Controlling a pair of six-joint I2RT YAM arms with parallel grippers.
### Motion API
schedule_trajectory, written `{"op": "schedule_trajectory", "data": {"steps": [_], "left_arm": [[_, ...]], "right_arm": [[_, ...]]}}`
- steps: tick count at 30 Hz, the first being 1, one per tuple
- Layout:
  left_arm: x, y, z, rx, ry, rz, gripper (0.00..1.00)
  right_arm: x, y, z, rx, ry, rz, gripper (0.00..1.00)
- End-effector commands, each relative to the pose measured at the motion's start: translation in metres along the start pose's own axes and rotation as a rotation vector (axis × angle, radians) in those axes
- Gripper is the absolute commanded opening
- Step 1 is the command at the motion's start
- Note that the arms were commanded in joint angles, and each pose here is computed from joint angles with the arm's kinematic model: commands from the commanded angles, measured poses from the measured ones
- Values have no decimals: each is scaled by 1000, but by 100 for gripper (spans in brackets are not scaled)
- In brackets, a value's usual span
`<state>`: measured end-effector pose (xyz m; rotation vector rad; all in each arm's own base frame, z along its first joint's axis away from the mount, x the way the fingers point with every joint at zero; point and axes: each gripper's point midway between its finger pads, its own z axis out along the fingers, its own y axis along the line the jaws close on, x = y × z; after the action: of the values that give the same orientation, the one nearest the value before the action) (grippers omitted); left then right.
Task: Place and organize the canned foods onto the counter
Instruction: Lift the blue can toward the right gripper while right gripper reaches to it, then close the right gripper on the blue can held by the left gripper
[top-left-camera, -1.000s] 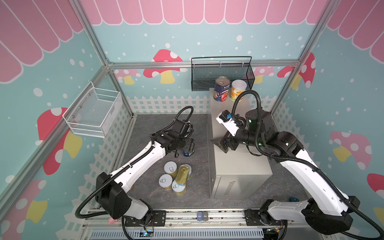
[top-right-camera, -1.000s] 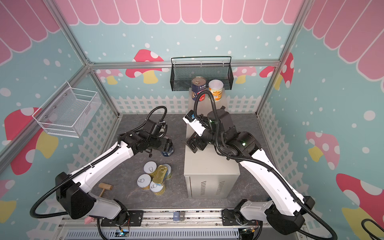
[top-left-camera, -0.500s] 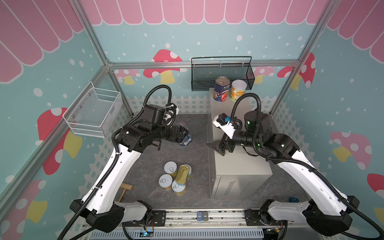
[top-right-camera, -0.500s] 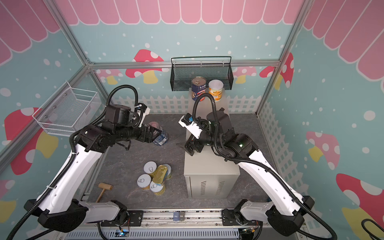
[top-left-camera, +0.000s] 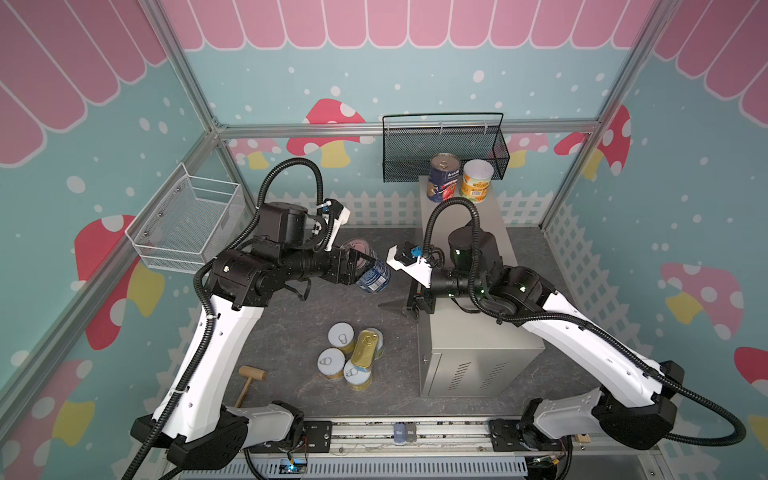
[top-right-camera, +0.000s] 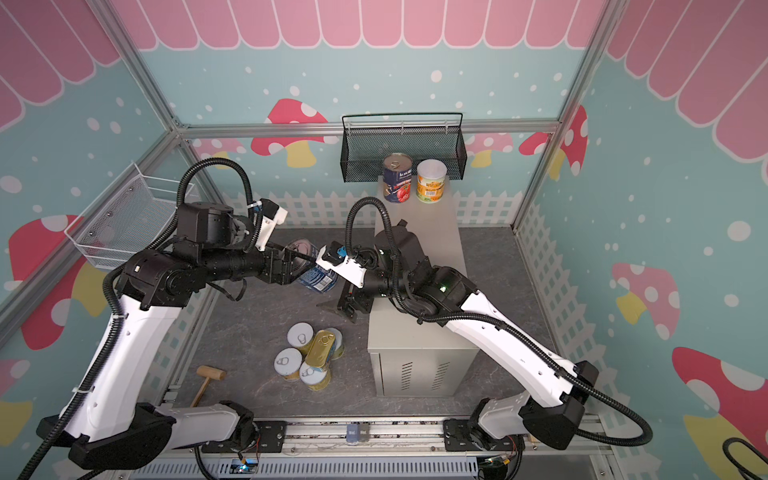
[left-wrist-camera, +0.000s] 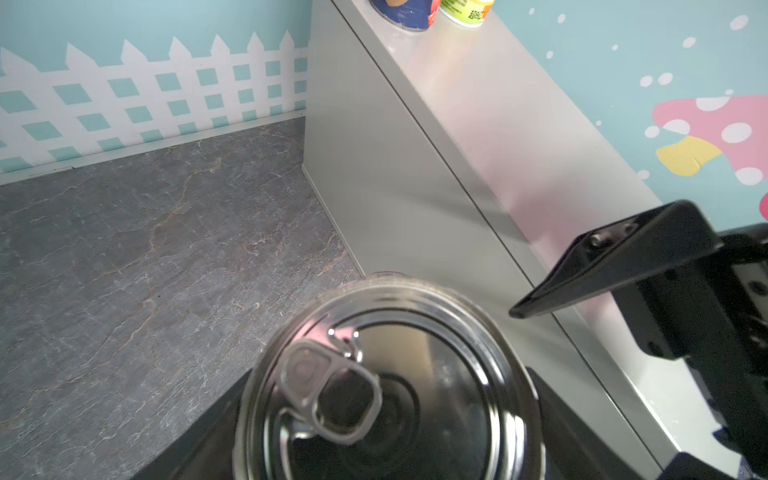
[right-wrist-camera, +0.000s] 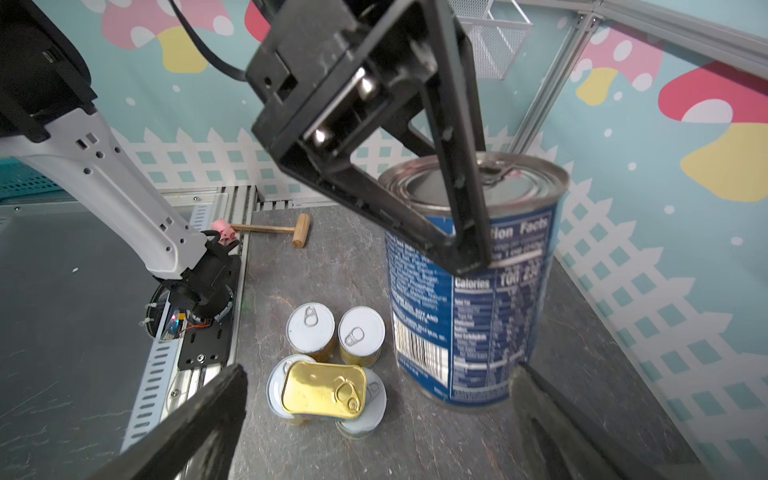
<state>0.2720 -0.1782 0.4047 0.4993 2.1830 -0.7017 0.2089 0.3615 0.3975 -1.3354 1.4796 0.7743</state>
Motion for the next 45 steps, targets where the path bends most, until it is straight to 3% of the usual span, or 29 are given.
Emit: {"op": "schedule_trajectory", "data": {"steps": [1,20,27,32,35,37,39,43,45], "left_arm": [[-37,-34,-35,115,-174,96,28],[-37,-50,-48,186,-198,109,27],[-37,-49,-48,183,-199,110,27],[-38,-50,-47,190,-200,107,29],[-38,-49,-48,181,-205,104,45],[-39,-49,-51,175,-214,104,68],[-40,-48,-54,164,-229,102,83],[-43,-44,-61,125,-268,110,99],[-44,-42,-68,99,-292,117,99]], "right_arm": [[-26,-9,4,54,-109,-18,99],[-28,-40,58,145,-128,40,99],[-31,-41,54,163,-150,43,78],[-31,-41,49,176,-157,42,71],[-32,-41,45,184,-165,42,68],[-34,-40,41,189,-174,39,68],[-37,-40,37,196,-185,39,67],[-42,-45,31,226,-198,42,68],[-44,-49,28,249,-202,47,68]]}}
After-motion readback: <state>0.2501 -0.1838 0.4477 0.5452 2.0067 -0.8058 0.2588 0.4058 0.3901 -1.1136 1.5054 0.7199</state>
